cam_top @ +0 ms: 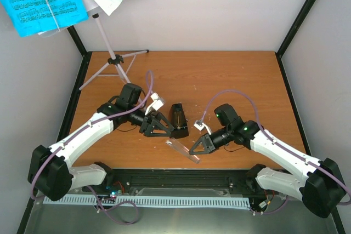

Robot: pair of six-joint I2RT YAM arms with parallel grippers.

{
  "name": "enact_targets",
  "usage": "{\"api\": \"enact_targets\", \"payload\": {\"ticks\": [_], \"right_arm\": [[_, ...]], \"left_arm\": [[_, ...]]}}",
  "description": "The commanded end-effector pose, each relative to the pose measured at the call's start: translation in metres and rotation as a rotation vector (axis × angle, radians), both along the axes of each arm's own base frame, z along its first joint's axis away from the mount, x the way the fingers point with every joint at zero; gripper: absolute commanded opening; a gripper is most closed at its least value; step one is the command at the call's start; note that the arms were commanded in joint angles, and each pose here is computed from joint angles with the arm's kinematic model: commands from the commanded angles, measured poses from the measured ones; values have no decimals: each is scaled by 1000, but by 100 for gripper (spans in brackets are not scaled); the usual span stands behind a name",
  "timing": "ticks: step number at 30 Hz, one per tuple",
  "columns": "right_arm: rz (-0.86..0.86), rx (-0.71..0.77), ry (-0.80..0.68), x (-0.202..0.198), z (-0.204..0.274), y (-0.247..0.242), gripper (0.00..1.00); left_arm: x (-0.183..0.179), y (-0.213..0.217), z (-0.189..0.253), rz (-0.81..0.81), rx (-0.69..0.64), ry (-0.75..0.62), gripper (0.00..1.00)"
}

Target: Pack up the instrument practice props

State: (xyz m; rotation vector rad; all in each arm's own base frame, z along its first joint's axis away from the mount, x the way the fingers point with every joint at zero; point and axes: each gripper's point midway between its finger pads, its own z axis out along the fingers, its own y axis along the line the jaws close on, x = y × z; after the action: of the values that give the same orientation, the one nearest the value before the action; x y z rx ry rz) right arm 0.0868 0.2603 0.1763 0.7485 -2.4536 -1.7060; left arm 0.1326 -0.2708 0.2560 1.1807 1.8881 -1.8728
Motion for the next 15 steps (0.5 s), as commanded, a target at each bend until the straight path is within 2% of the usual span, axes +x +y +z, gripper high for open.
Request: {"api": "enact_targets", "payload": {"ticks": [1,10,15], "right_arm": [[35,65,-10,-2,10,3,3],[25,61,-1,-2,9,3,3],[13,45,-3,0,3,3,3]], "left_arm": [[-7,0,2,-35,-33,-12,66],[-20,-4,-1,-83,-34,12,52],[-24,-4,-3,-90,-33,14,49]]}}
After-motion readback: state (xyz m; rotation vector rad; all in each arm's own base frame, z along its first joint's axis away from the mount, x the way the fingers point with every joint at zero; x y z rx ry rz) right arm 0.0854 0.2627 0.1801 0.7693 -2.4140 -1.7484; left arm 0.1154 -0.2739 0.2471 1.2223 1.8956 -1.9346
